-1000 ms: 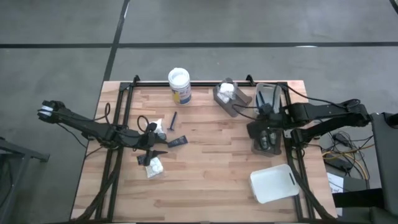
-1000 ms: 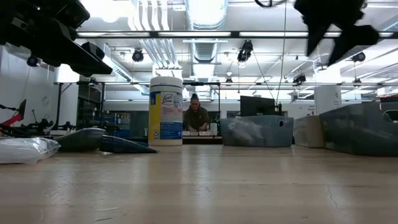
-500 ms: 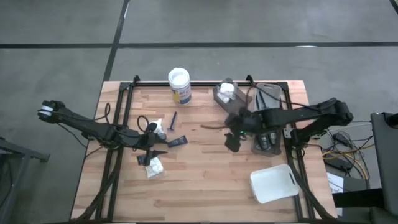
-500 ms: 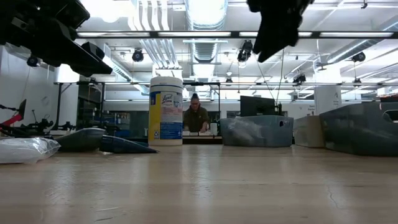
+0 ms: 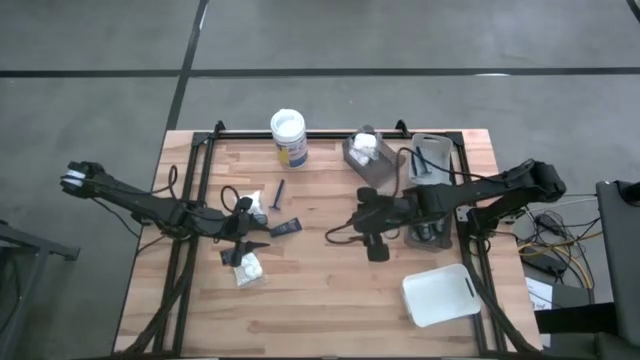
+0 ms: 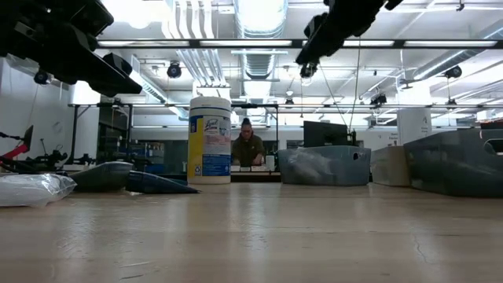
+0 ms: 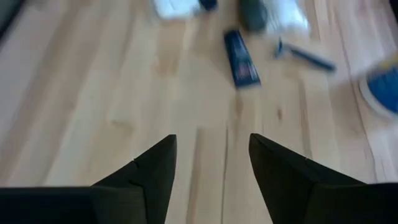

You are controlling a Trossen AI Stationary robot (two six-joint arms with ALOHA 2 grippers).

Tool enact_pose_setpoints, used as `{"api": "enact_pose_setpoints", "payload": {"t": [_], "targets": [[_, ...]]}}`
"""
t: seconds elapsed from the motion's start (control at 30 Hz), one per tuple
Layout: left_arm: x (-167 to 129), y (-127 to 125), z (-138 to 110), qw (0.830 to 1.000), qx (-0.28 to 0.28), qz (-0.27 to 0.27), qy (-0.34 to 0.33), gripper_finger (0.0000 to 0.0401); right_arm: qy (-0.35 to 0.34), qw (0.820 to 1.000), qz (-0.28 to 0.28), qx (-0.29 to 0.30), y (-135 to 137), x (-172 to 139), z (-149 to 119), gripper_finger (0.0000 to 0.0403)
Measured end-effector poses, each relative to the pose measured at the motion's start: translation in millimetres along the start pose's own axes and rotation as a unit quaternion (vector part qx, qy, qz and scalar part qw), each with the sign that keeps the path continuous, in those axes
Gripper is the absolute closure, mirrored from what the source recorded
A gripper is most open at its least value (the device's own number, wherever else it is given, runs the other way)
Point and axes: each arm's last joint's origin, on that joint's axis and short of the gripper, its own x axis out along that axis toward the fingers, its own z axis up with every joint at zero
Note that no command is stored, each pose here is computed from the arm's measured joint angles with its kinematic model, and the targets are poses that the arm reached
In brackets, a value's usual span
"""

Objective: Pick & Place Travel size toiletries
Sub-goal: Move the white cotton pack to the center of the table

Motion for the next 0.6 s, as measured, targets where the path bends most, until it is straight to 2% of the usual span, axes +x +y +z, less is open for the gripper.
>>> {"api": "enact_pose_setpoints", "payload": {"t": [0.27,0.43,0.6], "targets": [[0.0,-0.1,-0.6,1.0,0.001,0.0,0.003,0.0208,-0.076,0.996,-0.002,-0.039,-4.8,3.1,-30.5,0.0235],[0.0,0.0,-0.6,1.0,0.001,0.0,0.003,0.0208,-0.116,0.993,-0.014,-0.035,-8.5,9.1,-52.5,0.0252],[-0.4,-0.5,4.9,1.0,-0.01,-0.003,-0.024,0.0208,-0.125,0.991,-0.022,-0.041,-11.2,17.0,-71.5,0.0269]]}}
